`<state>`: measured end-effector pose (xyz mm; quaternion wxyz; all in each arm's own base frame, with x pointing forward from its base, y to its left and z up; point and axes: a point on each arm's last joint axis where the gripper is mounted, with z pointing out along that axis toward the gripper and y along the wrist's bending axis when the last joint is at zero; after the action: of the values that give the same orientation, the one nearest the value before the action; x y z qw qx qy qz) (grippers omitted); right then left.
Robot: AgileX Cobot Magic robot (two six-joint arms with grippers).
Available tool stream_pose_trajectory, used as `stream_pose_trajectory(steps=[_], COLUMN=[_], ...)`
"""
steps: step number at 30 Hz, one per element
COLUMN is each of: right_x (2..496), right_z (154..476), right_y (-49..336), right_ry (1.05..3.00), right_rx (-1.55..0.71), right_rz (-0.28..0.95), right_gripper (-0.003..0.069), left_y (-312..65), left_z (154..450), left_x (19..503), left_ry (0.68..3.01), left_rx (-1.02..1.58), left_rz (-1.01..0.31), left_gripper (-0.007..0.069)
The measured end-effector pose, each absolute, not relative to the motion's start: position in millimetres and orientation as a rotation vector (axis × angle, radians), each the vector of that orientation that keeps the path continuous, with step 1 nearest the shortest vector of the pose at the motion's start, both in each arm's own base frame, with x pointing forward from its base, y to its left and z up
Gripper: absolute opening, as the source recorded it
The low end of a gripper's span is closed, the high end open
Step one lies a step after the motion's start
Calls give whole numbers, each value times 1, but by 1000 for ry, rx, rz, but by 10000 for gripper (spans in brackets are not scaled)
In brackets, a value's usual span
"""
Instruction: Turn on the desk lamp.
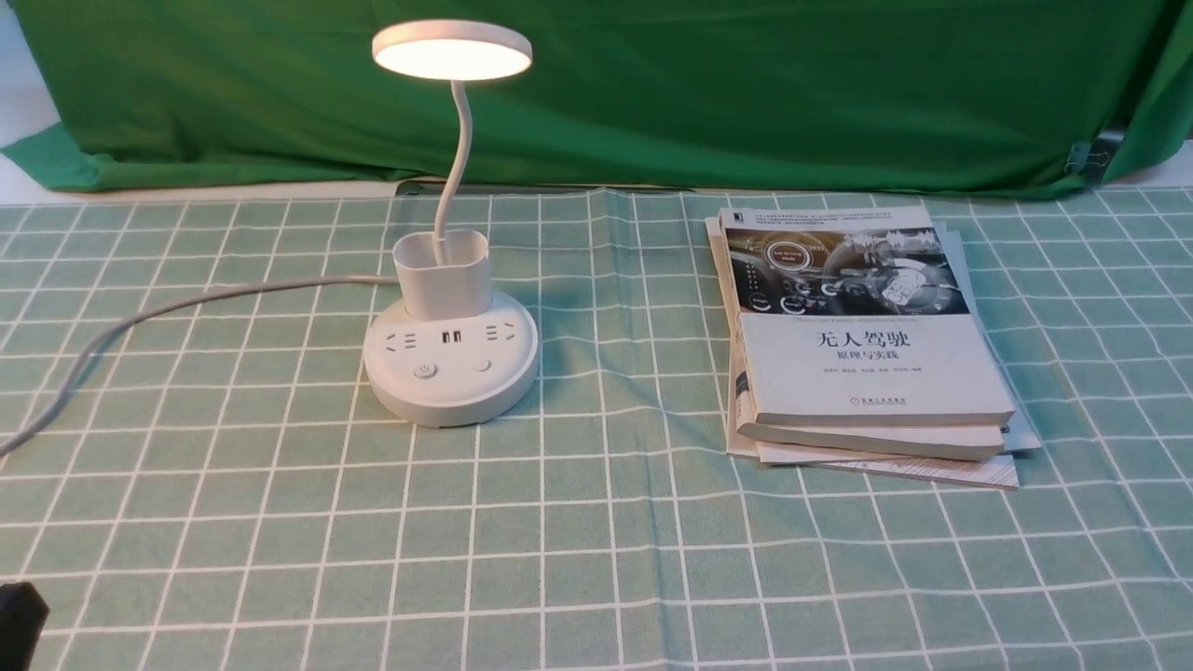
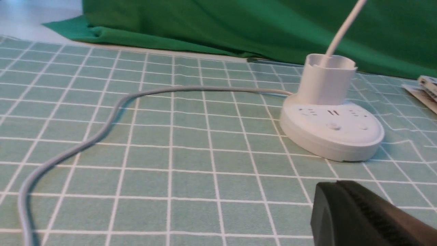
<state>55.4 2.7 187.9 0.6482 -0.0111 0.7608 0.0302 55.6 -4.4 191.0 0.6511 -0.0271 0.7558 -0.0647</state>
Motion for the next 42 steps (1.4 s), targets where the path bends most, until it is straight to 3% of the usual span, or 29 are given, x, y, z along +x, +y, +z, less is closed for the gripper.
stream_pose_trajectory(steps=[42], right_x=[55], right_z=[188], right_y=[3], right_ry=[1730], right_rx=[-25], right_rz=[69], right_gripper=[238], left_y=[-5], left_z=[191], left_x=[55], left_ry=[1715], left_rx=[-33], left_rz=[-141], left_gripper=[1])
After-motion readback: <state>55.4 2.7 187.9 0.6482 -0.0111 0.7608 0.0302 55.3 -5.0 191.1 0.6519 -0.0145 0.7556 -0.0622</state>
